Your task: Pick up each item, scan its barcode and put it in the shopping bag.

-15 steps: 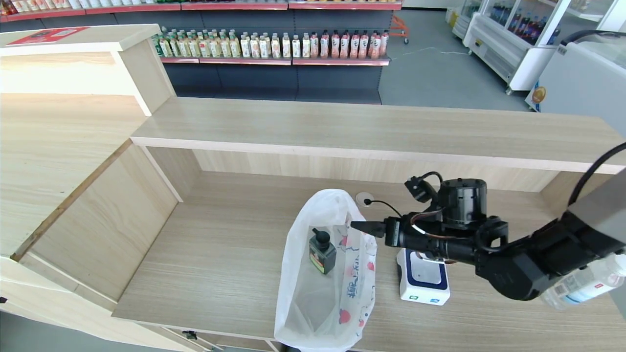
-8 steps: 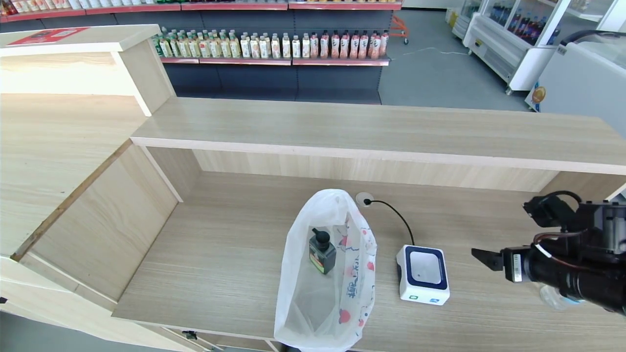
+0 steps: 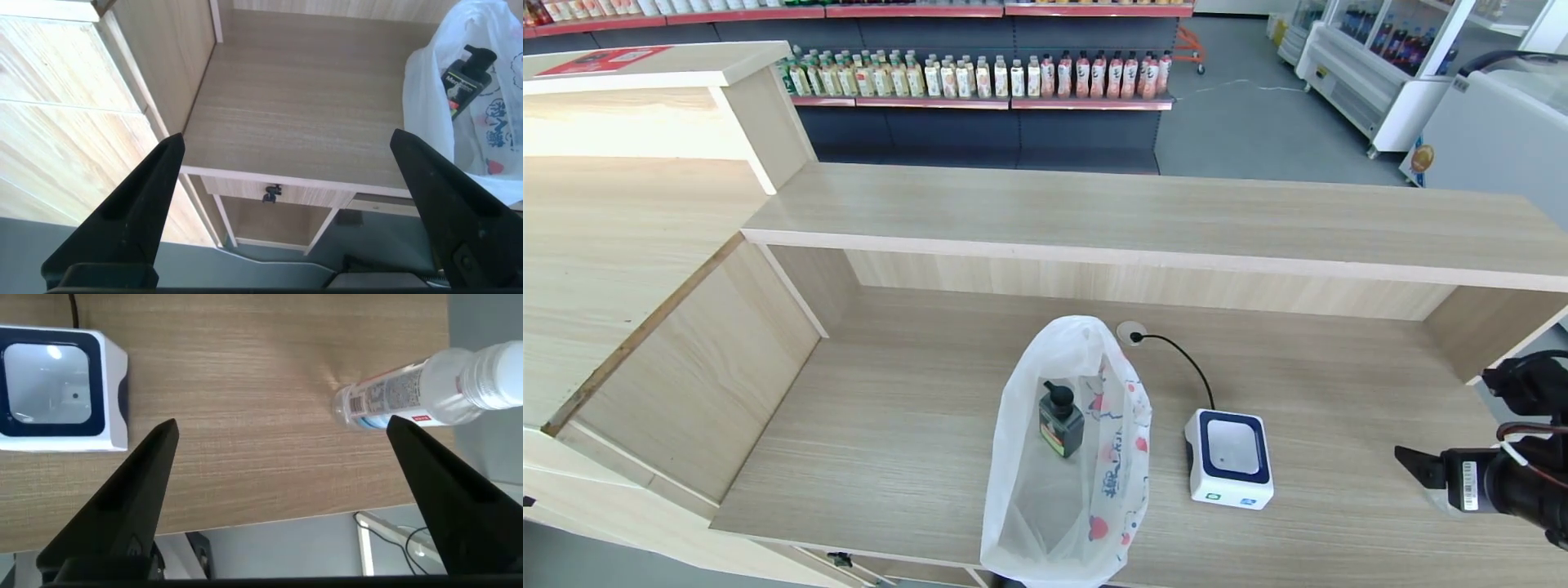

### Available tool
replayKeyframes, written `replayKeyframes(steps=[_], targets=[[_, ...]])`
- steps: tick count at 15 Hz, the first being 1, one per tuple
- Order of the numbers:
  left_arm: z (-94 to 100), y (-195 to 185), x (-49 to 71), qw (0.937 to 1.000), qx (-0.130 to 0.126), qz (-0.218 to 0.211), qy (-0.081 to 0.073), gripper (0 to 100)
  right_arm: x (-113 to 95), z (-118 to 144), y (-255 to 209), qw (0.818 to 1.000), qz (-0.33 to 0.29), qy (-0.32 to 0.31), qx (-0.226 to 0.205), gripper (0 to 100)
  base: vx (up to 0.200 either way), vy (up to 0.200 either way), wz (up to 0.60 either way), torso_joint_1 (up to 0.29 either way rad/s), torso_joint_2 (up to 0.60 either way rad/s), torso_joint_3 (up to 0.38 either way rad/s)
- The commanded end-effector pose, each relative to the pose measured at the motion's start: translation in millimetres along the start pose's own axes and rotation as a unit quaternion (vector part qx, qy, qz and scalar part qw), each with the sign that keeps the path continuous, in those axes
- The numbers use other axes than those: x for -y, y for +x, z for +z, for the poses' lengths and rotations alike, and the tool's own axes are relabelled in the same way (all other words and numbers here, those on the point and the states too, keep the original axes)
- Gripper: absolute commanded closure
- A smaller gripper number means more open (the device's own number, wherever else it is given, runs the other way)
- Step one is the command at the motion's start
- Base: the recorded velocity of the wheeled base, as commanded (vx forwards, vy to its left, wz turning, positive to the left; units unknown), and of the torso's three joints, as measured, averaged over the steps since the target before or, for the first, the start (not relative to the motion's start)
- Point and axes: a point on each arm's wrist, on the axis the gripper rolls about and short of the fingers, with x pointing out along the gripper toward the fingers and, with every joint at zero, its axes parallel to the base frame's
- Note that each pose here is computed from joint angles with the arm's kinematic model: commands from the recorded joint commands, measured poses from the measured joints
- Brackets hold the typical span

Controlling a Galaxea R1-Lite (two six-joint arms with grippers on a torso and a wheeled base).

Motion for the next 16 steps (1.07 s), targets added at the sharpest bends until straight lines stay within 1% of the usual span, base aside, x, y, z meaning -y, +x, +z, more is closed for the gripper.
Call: replayKeyframes(steps=[1,7,8,10,16], targets=[[0.0,0.0,0.0,1.0,0.0,0.001,0.0,0,4.8,0.5,-4.0,1.0,-0.01,0.007,0.008,0,0.0,0.0,0.0,0.0,0.0,0.0],[0.0,0.0,0.0,1.0,0.0,0.0,-0.002,0,7.7,-0.8,-5.5,1.0,-0.018,0.011,0.008,0,0.0,0.0,0.0,0.0,0.0,0.0],[0.0,0.0,0.0,1.0,0.0,0.0,0.001,0,7.7,-1.5,-5.9,1.0,-0.018,0.011,0.007,0,0.0,0.0,0.0,0.0,0.0,0.0],[0.0,0.0,0.0,1.0,0.0,0.001,-0.002,0,7.6,-3.8,-7.0,1.0,-0.018,0.01,0.005,0,0.0,0.0,0.0,0.0,0.0,0.0],[0.0,0.0,0.0,1.0,0.0,0.001,0.001,0,7.2,-7.9,-7.2,1.0,-0.018,0.009,-0.003,0,-0.2,0.0,0.0,0.006,0.0,0.002]])
